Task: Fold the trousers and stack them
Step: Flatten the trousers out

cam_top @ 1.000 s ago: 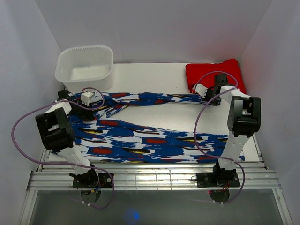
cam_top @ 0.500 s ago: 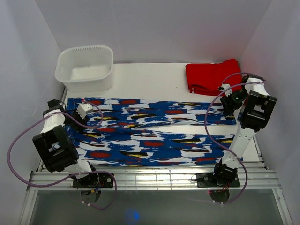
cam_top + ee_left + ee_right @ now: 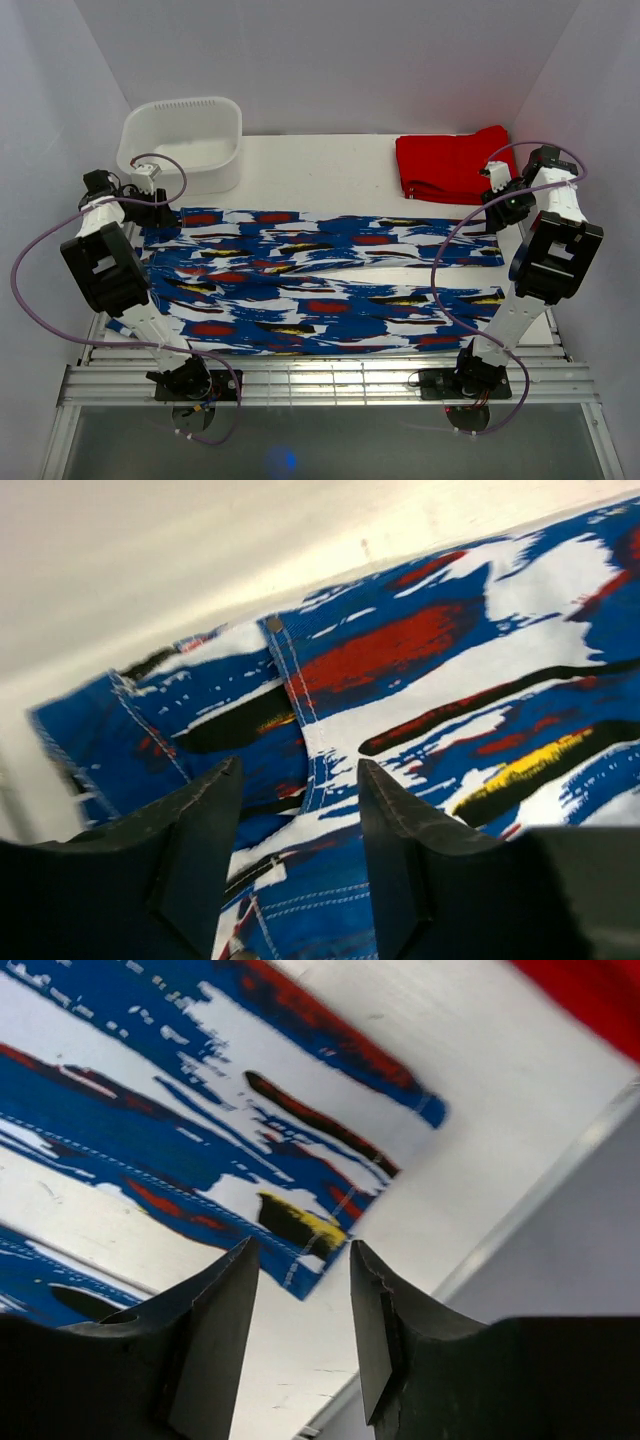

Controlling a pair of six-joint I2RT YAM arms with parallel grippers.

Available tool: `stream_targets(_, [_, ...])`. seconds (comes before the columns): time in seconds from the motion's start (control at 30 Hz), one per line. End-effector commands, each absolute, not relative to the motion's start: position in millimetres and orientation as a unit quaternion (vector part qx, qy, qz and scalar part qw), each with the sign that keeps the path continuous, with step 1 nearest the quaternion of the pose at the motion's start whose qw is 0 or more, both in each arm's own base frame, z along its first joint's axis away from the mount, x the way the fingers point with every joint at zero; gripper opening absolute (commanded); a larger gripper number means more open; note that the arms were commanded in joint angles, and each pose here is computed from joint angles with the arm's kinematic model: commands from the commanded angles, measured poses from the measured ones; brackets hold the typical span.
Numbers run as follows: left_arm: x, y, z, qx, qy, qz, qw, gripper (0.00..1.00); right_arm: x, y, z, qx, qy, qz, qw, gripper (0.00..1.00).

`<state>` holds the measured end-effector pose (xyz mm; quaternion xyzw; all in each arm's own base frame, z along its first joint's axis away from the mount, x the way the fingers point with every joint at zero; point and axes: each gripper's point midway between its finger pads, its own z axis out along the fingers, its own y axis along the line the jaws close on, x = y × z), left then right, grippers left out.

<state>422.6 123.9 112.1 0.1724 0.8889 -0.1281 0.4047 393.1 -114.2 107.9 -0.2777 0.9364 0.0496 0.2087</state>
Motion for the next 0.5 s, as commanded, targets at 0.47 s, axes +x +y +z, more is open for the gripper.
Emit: stream_targets(0.47, [461.6, 222.7, 32.5, -0.144, 0.923, -0.024, 0.356, 0.44, 373.0, -92.5, -9.8, -0.250, 0.958, 0.079, 0.118, 0.46])
